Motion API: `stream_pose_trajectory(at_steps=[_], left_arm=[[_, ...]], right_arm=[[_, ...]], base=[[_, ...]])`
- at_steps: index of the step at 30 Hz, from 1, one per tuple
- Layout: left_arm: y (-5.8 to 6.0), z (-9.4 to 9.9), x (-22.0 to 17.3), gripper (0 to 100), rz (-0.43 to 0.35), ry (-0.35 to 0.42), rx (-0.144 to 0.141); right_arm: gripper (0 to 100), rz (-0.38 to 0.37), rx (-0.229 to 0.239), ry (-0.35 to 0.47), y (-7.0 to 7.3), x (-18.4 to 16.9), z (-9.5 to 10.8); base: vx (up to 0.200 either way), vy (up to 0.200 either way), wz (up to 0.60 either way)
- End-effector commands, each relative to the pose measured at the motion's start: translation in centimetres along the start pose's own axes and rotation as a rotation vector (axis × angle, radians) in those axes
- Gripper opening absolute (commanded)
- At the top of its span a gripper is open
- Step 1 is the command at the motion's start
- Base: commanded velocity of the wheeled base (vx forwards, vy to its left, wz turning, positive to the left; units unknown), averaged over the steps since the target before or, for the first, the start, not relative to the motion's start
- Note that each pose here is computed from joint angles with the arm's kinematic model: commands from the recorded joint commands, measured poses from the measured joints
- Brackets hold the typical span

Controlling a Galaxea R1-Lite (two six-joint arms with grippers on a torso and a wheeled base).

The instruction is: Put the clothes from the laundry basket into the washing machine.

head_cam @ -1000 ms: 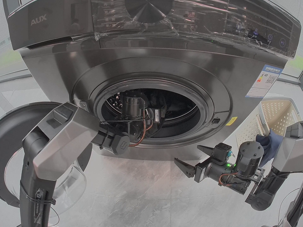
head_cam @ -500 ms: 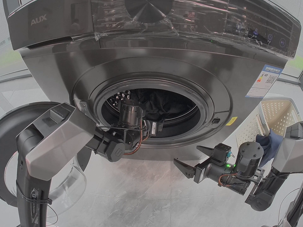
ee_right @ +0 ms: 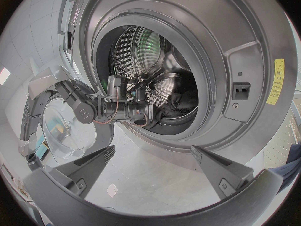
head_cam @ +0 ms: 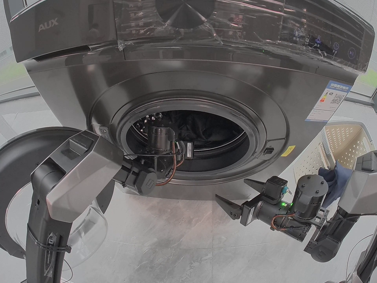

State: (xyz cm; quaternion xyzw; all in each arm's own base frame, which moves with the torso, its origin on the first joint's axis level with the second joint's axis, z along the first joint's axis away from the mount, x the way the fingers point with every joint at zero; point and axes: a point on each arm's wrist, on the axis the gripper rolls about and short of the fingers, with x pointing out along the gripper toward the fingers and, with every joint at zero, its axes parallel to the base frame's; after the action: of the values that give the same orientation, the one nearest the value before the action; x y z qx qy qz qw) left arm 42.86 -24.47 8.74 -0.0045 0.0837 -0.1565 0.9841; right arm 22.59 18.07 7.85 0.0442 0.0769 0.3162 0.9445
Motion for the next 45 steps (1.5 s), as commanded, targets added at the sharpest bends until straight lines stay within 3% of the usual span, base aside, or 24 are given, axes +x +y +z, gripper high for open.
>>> stream_pose_trajectory(at_steps=[1, 14, 25, 26, 29, 36, 40, 45], left_arm=[[-0.4, 1.9, 2.0, 0, -0.004, -0.145, -0.076], [-0.5, 3.1, 4.9, 0, 0.004, -0.359, -0.133], [-0.6, 2.2, 5.6, 0, 0.028, -0.370, -0.134], [-0.6, 2.3, 5.6, 100, 0.028, -0.372, -0.134], [-0.9, 2.6, 5.4, 100, 0.021, -0.370, -0.140], [-1.4, 1.4, 3.6, 100, 0.016, -0.251, -0.111], [-1.6, 1.9, 2.7, 100, 0.010, -0.233, -0.104], [-2.8, 3.0, 0.0, 100, -0.018, -0.203, -0.088]], right_arm=[[100, 0.002, 0.000, -0.005, 0.0, 0.0, 0.1], [100, 0.002, 0.002, -0.005, 0.1, 0.1, 0.1], [100, 0.002, 0.000, -0.005, 0.1, 0.0, 0.1], [100, 0.002, 0.000, -0.005, 0.1, 0.0, 0.1], [100, 0.003, 0.000, -0.007, 0.1, 0.1, 0.1], [100, 0.002, 0.000, -0.007, 0.1, 0.0, 0.2], [100, 0.002, 0.000, -0.007, 0.1, 0.0, 0.2], [100, 0.002, 0.000, -0.007, 0.1, 0.0, 0.2]], base=[[0.000, 0.000, 0.00], [0.000, 0.000, 0.00], [0.000, 0.000, 0.00], [0.000, 0.000, 0.00], [0.000, 0.000, 0.00], [0.000, 0.000, 0.00], [0.000, 0.000, 0.00], [0.000, 0.000, 0.00]])
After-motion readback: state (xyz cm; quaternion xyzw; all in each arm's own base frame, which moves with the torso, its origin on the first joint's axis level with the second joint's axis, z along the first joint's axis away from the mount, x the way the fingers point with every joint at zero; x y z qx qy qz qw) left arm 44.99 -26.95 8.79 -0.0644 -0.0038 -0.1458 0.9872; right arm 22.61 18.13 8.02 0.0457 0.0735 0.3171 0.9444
